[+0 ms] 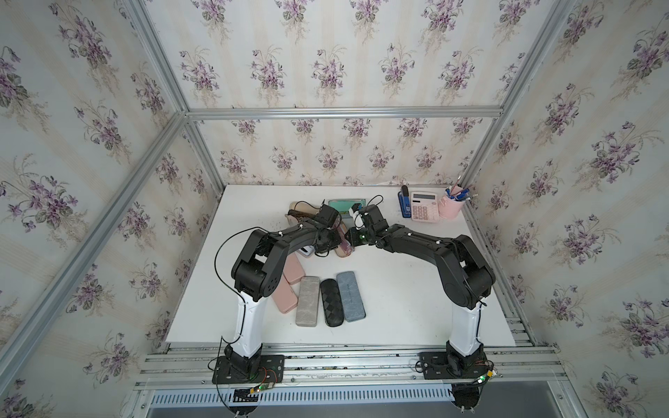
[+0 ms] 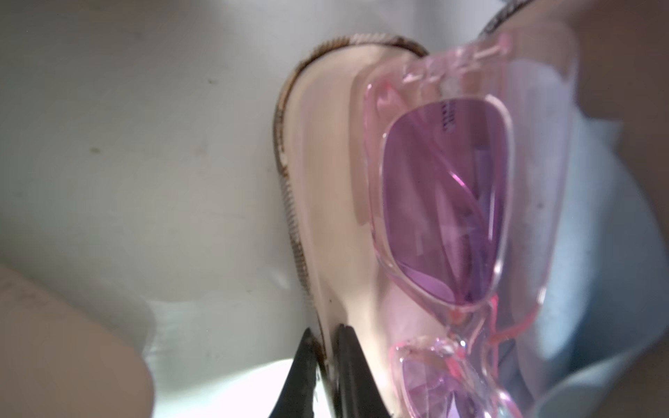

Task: Close the glasses case
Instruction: Close the glasses case at the center of the board.

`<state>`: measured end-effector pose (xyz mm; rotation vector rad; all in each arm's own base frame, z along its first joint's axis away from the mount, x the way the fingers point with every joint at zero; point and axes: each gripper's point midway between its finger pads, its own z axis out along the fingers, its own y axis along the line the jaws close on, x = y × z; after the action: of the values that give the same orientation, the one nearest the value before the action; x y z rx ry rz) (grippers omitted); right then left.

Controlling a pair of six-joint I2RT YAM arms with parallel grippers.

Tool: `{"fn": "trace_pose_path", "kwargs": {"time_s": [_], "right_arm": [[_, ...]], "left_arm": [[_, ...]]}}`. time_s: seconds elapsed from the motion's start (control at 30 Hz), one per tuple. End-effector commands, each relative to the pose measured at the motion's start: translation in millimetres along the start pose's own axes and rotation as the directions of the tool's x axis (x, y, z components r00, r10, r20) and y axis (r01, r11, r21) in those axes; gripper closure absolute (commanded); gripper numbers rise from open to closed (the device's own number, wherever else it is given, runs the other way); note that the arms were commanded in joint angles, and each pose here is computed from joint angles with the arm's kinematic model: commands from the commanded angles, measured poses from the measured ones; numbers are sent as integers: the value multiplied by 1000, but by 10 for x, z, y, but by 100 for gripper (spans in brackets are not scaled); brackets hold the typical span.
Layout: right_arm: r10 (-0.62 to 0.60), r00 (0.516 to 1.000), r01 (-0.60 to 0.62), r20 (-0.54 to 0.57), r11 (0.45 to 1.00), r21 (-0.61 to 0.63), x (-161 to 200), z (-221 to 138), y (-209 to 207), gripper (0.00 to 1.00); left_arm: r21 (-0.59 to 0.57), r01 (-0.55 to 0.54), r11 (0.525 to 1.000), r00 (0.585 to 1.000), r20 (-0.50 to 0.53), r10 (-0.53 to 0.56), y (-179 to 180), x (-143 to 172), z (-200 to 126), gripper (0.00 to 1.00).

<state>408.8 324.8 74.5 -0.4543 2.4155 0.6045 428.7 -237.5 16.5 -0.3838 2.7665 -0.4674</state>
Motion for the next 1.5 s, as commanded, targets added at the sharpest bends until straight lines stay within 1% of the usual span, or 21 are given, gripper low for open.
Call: {"fn": "trace_pose_path", "kwargs": {"time_s": [0.0, 0.4, 0.63, 0.8, 0.97, 1.03, 1.17, 1.27, 1.43, 1.47], "right_arm": [[-39, 987, 18, -156, 991, -135, 414, 85, 376, 73], [-51, 981, 21, -186, 987, -160, 559, 144, 565, 73], [-68, 975, 32, -212, 986, -166, 723, 205, 691, 71], [-84, 971, 47, -226, 985, -165, 844, 259, 775, 71], [-104, 962, 66, -251, 985, -157, 965, 325, 845, 72], [-109, 960, 72, -258, 986, -150, 1009, 337, 848, 72], [-108, 955, 72, -277, 988, -138, 1111, 375, 839, 71], [-115, 952, 83, -283, 989, -125, 1161, 403, 845, 72], [-122, 952, 98, -280, 990, -98, 1167, 407, 828, 74], [-126, 952, 104, -278, 990, -93, 1165, 402, 827, 75]], "left_arm": [[62, -33, 998, 999, -41, 35, -118, 99, 46, 87], [79, -29, 996, 999, -35, 31, -126, 113, 48, 87], [106, -13, 994, 999, -29, 16, -146, 127, 24, 86], [163, 27, 986, 999, -31, -23, -159, 136, -11, 85], [186, 37, 982, 999, -28, -32, -161, 154, -58, 85], [214, 49, 976, 998, -34, -43, -166, 161, -73, 84], [280, 86, 956, 996, -56, -73, -210, 184, -165, 80], [315, 82, 946, 996, -57, -67, -288, 175, -267, 72], [326, 89, 941, 996, -55, -75, -278, 211, -376, 66], [322, 91, 942, 996, -52, -78, -259, 222, -390, 63]]}}
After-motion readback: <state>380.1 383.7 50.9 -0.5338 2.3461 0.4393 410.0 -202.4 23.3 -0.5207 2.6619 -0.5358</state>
